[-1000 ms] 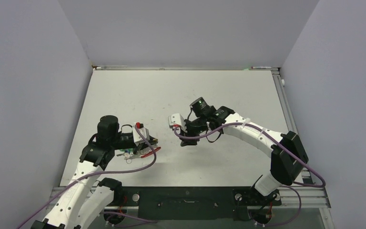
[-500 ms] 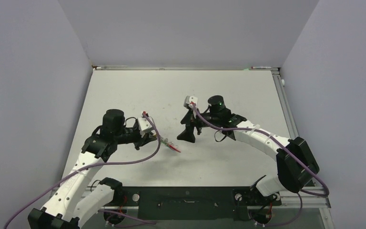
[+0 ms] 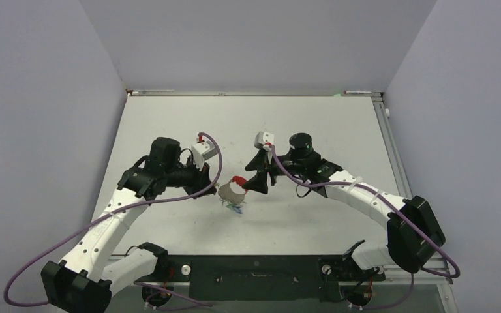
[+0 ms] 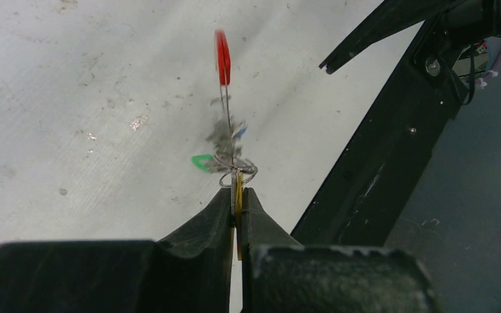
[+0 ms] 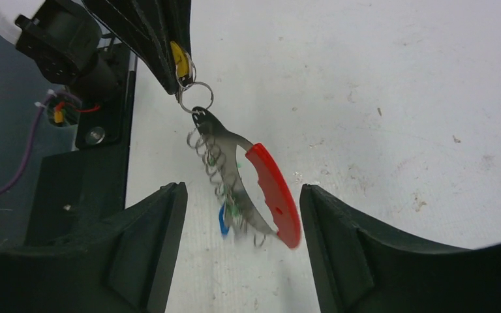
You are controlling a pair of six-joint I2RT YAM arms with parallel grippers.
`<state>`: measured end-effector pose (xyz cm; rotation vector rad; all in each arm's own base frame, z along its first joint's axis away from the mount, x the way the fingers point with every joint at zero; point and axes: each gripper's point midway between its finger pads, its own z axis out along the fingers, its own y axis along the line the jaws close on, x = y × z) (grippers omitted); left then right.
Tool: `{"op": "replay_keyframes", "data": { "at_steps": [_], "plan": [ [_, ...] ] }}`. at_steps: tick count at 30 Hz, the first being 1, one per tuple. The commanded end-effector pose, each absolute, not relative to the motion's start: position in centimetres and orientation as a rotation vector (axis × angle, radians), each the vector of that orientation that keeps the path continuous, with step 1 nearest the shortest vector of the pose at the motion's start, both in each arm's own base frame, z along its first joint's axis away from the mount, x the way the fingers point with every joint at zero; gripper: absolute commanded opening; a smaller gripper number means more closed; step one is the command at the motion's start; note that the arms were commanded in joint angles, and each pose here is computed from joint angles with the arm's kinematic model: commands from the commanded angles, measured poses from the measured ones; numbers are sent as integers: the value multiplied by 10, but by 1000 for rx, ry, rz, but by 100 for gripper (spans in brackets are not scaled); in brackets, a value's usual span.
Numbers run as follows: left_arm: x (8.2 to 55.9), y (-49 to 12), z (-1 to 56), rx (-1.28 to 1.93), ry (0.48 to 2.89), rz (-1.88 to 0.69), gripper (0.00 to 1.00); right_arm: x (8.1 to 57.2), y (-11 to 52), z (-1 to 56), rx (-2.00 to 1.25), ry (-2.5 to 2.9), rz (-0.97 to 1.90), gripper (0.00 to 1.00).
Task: Remove the keys from the keyring
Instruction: Pick up the key from the keyring.
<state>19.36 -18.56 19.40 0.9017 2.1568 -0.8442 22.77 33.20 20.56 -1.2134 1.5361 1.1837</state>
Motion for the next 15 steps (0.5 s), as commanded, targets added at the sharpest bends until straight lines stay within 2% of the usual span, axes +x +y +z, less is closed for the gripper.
{"op": "replay_keyframes", "data": {
  "at_steps": [1, 6, 15],
  "plan": [
    [191, -193, 215, 811, 2202, -908, 0, 223, 340, 220, -1305, 1401, 995, 60],
    [182, -201, 218, 758, 2276, -1000, 0, 214, 350, 222, -1357, 1315, 877, 47],
    [171, -208, 221, 689, 2366, -1109, 0, 190, 366, 225, -1385, 1201, 906, 36]
  ]
}}
